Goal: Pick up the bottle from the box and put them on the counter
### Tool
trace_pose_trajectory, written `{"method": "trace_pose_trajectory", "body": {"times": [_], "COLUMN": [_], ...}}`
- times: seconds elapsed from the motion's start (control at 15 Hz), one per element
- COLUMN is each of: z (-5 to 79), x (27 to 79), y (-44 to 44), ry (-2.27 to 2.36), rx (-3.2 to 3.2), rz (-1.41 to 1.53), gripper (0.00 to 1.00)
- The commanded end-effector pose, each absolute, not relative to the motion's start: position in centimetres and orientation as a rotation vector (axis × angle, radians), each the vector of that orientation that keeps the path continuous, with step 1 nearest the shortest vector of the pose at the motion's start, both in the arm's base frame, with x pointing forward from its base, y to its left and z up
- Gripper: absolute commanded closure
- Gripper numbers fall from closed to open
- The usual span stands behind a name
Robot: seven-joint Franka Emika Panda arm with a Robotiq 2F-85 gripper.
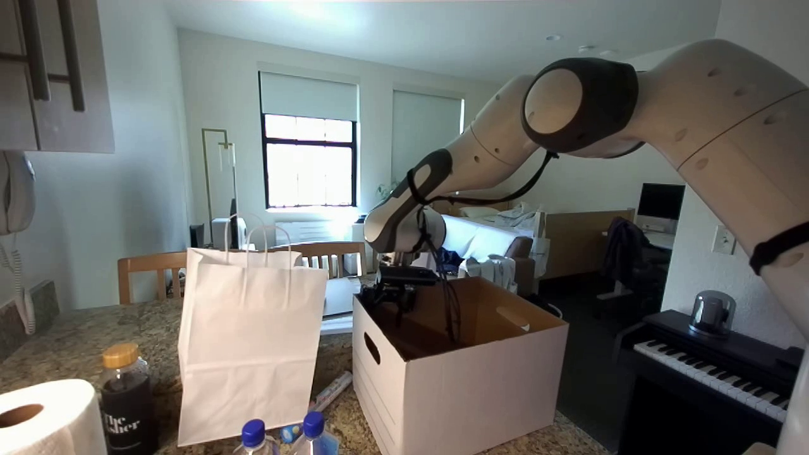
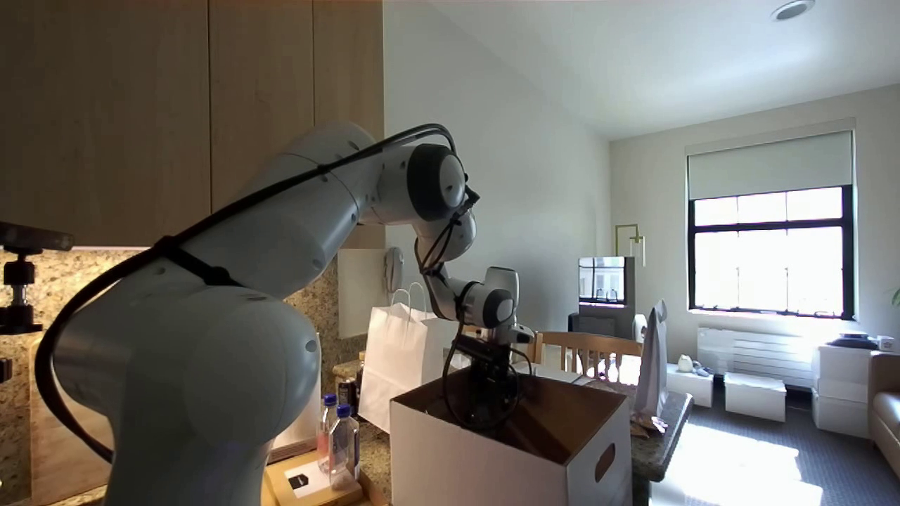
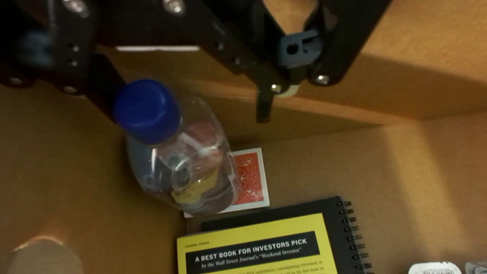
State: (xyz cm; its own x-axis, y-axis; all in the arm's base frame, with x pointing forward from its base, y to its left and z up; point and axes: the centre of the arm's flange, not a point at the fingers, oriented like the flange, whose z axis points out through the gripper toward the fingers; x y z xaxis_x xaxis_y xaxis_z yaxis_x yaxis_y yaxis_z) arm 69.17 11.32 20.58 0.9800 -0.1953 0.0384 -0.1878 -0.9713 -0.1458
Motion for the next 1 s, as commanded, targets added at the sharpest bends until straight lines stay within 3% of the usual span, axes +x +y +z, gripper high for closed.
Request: {"method": "trace_pose_trajectory", "body": {"times": [0.0, 0.47, 0.93], "z": [20.5, 21.6, 27.3], "x": [69.3, 69.1, 65.8], "y": [12.2, 11.9, 10.6], "ry": [0.295, 0.304, 0.307], "rx": [-2.989, -2.994, -2.989], "rz": [-0.071, -0.076, 0.093], "gripper": [0.46, 0.89, 0.85]}}
